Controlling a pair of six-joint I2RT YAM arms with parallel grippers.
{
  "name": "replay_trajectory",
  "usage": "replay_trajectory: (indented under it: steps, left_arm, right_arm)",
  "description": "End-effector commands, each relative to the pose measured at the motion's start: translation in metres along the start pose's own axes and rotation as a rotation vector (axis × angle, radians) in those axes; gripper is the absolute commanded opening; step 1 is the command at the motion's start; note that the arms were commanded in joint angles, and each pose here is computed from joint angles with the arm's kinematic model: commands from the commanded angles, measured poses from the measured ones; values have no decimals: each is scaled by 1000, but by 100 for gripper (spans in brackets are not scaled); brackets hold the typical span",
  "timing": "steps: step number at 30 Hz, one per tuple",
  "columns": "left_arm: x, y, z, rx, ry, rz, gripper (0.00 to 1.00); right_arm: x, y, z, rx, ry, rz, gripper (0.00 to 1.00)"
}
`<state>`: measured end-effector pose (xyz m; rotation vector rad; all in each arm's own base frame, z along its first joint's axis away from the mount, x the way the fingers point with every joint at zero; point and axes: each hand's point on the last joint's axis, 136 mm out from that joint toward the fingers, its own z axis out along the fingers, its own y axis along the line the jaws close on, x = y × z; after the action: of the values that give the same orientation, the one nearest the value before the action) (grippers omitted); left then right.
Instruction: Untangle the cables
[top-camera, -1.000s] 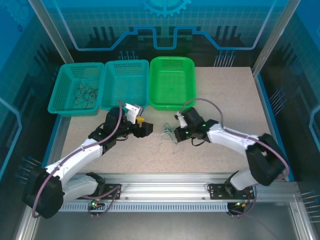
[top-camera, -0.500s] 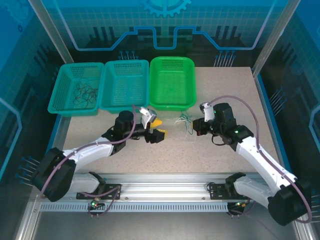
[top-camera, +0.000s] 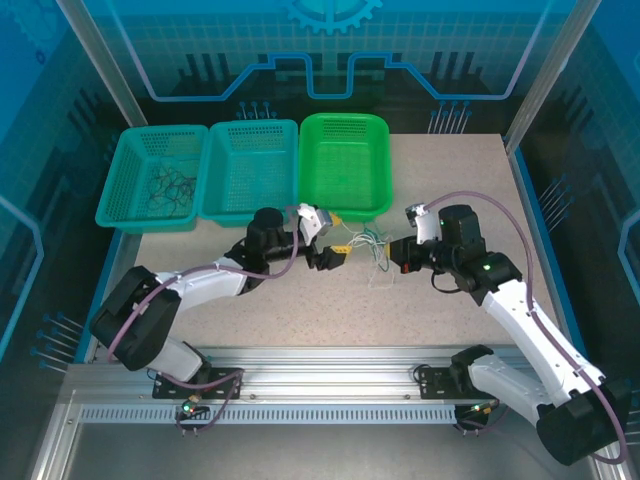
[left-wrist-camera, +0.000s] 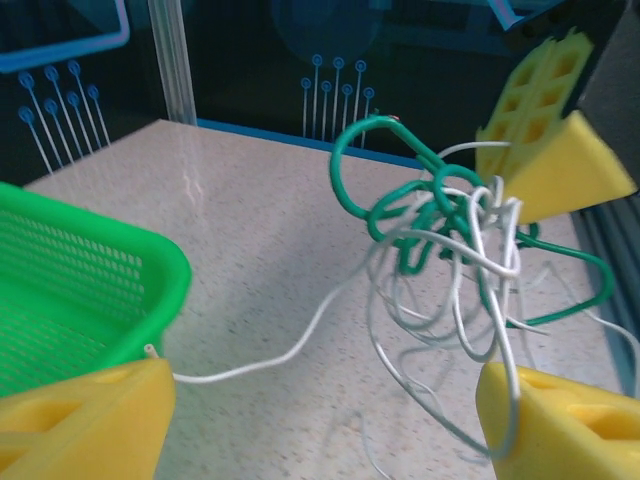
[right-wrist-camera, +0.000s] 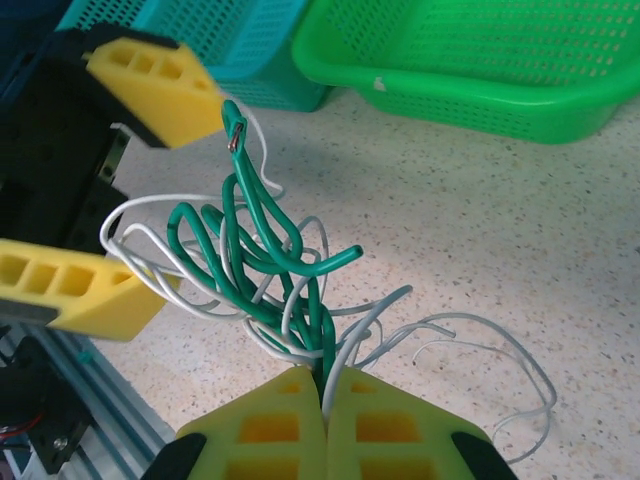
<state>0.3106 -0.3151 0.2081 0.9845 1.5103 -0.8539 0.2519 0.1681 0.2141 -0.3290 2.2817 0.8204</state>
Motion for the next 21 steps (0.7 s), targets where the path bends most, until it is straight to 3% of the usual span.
replay_trajectory:
  steps: [1, 8, 11, 17, 21]
  left_arm:
    - [2, 1, 7, 6, 37, 125, 80]
    - [15, 8, 12, -5, 101, 172, 64]
    - [19, 9, 10, -12, 118, 192, 62]
    - [15, 6, -4, -41, 137, 271, 78]
    - [8, 17, -10, -116, 151, 378, 82]
  right_arm:
    - [-13, 15, -14, -52, -33, -36, 0]
    - [-23, 18, -21, -44, -54, -44, 0]
    - [-26, 14, -26, -19, -66, -45, 0]
    - [-26, 9, -33, -8, -66, -37, 0]
    - [-24, 15, -34, -46, -56, -45, 0]
